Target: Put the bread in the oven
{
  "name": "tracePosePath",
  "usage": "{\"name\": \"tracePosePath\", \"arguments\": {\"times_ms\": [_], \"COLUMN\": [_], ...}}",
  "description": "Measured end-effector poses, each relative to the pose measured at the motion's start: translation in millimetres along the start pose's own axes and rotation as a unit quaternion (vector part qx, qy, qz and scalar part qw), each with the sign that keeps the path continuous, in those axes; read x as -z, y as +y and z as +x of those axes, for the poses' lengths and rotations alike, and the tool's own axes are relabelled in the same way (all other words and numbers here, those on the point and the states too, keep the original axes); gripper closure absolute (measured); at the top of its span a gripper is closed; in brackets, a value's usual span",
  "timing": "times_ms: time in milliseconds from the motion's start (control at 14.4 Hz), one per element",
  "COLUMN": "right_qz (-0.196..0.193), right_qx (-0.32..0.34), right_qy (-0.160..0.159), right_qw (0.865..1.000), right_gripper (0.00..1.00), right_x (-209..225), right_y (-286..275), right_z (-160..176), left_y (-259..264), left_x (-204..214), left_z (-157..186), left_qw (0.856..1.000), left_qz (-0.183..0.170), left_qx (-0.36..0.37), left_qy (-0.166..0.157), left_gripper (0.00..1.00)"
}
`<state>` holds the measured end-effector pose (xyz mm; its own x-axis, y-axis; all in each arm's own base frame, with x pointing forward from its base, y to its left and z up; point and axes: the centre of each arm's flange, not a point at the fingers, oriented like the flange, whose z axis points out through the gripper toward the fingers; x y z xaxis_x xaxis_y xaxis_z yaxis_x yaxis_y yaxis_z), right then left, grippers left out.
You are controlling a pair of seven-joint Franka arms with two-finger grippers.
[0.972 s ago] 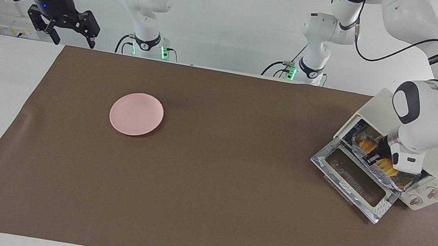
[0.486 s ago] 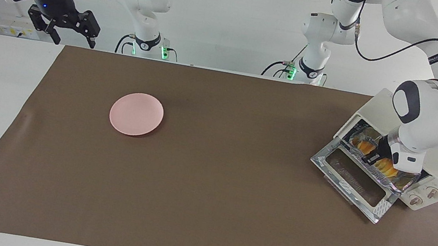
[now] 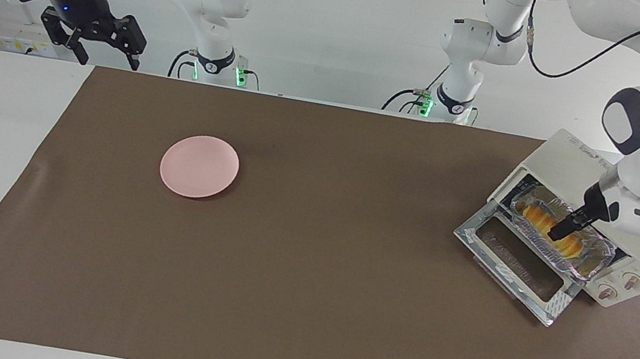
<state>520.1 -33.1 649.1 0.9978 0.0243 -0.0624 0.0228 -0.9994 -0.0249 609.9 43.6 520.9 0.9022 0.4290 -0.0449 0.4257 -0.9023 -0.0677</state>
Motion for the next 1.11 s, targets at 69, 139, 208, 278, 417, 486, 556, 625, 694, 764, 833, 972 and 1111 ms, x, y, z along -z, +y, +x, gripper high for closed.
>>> {"name": "tracePosePath", "arguments": {"times_ms": [69,139,208,278,417,486,556,625,694,764,833,972,1111], "right_qz": [0.0,0.0,0.0,0.0,0.0,0.0,0.0,0.0,0.0,0.0,0.0,0.0,0.0], "right_qx": [0.0,0.0,0.0,0.0,0.0,0.0,0.0,0.0,0.0,0.0,0.0,0.0,0.0], "right_qy": [0.0,0.0,0.0,0.0,0.0,0.0,0.0,0.0,0.0,0.0,0.0,0.0,0.0], "right_qw": [1.0,1.0,1.0,1.0,1.0,1.0,1.0,1.0,1.0,1.0,1.0,1.0,1.0], "right_gripper": [0.0,0.0,0.0,0.0,0.0,0.0,0.0,0.0,0.0,0.0,0.0,0.0,0.0], "right_x": [0,0,0,0,0,0,0,0,0,0,0,0,0], "right_y": [0,0,0,0,0,0,0,0,0,0,0,0,0], "right_z": [0,0,0,0,0,0,0,0,0,0,0,0,0], "left_y": [-5,-11,-16,-19,-23,-23,-22,-20,-16,-10,-3,4,5], "left_x": [20,40,55,67,82,90,99,106,112,113,111,104,102], "left_z": [-9,-19,-30,-41,-57,-66,-77,-88,-97,-103,-109,-112,-111], "left_qw": [1.0,0.999,0.997,0.995,0.989,0.986,0.983,0.981,0.979,0.978,0.976,0.975,0.975], "left_qz": [-0.004,-0.008,-0.011,-0.012,-0.013,-0.015,-0.015,-0.014,-0.012,-0.009,-0.006,-0.004,-0.006], "left_qx": [-0.026,-0.051,-0.077,-0.103,-0.146,-0.165,-0.18,-0.193,-0.203,-0.209,-0.216,-0.221,-0.221], "left_qy": [0.003,0.005,0.005,0.001,-0.009,-0.011,-0.013,-0.017,-0.017,-0.017,-0.02,-0.025,-0.025], "left_gripper": [0.0,0.0,0.0,0.0,0.0,0.0,0.0,0.0,0.0,0.0,0.0,0.0,0.0]}}
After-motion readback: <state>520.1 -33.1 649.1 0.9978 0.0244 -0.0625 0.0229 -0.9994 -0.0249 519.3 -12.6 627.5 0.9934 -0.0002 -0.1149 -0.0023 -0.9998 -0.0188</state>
